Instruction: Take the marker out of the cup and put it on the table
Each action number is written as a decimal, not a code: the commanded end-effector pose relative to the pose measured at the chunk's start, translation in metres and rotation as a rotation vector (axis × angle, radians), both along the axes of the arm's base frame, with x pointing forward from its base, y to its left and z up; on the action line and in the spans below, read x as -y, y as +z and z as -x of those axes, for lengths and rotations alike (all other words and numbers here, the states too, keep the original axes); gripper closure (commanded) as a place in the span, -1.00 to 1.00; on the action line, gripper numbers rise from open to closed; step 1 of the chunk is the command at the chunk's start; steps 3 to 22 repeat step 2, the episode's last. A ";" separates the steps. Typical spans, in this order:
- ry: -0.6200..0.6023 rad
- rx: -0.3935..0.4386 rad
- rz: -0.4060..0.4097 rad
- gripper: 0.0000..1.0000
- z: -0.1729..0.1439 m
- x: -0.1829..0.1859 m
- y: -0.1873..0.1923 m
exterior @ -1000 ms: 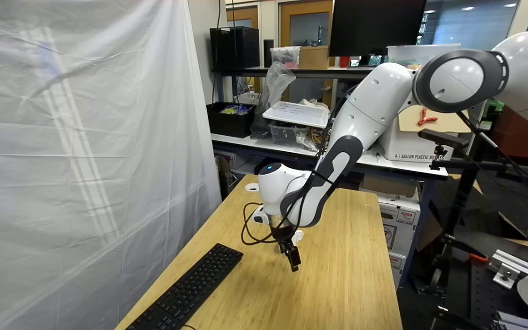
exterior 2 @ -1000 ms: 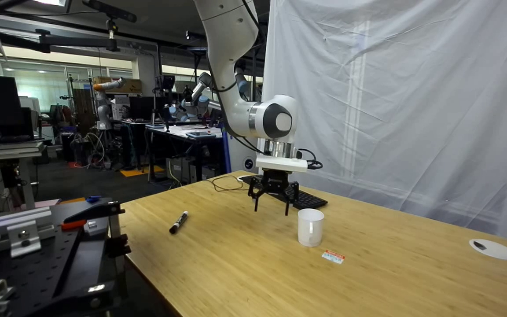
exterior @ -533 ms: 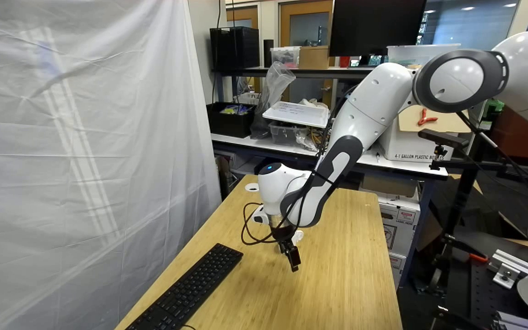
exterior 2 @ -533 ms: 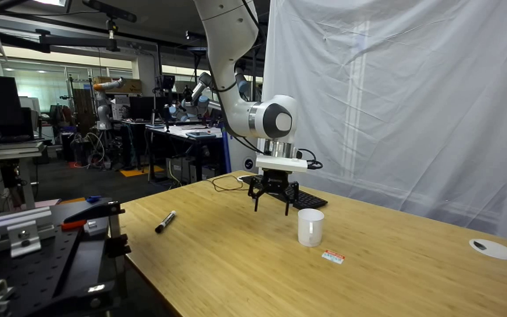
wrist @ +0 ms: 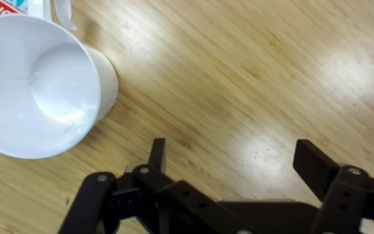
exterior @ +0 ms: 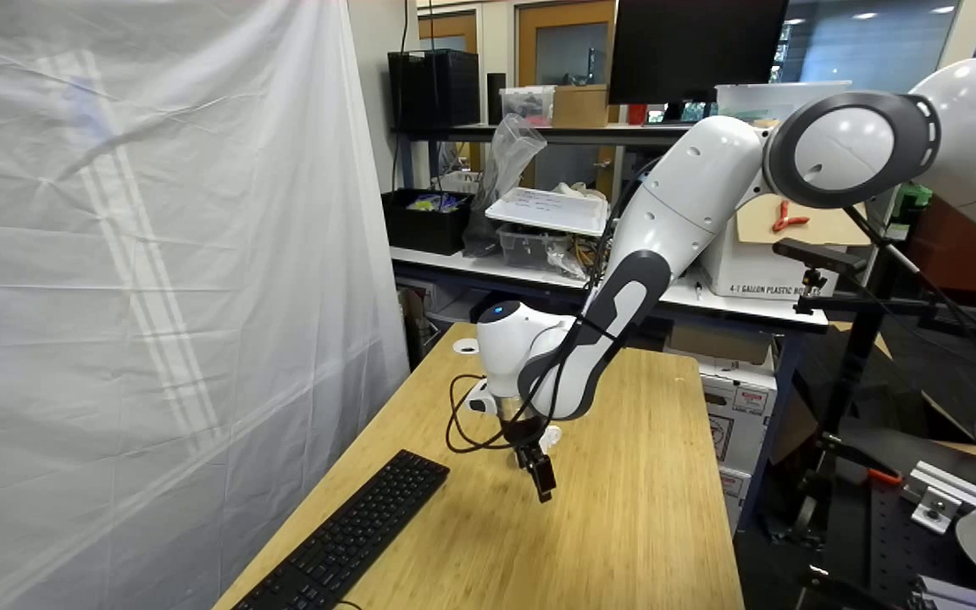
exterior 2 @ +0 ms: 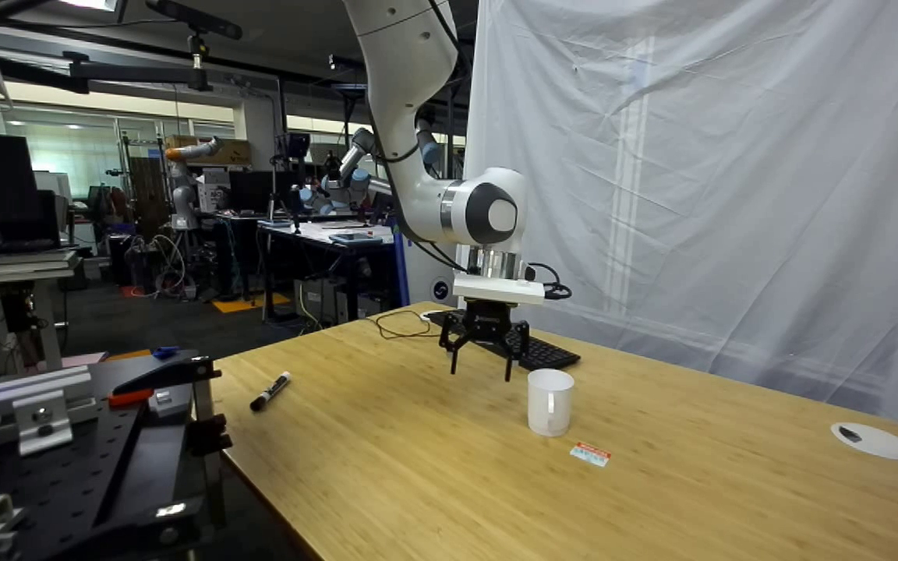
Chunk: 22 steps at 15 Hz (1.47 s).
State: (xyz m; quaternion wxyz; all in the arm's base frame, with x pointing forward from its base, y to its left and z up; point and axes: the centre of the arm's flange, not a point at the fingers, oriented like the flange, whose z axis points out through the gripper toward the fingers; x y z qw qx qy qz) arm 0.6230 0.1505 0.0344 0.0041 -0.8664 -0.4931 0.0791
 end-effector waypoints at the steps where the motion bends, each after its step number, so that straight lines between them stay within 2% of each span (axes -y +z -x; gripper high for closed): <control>1: 0.000 0.000 0.000 -1.00 0.000 0.000 0.000; 22: 0.000 0.000 0.000 -1.00 0.000 0.000 0.000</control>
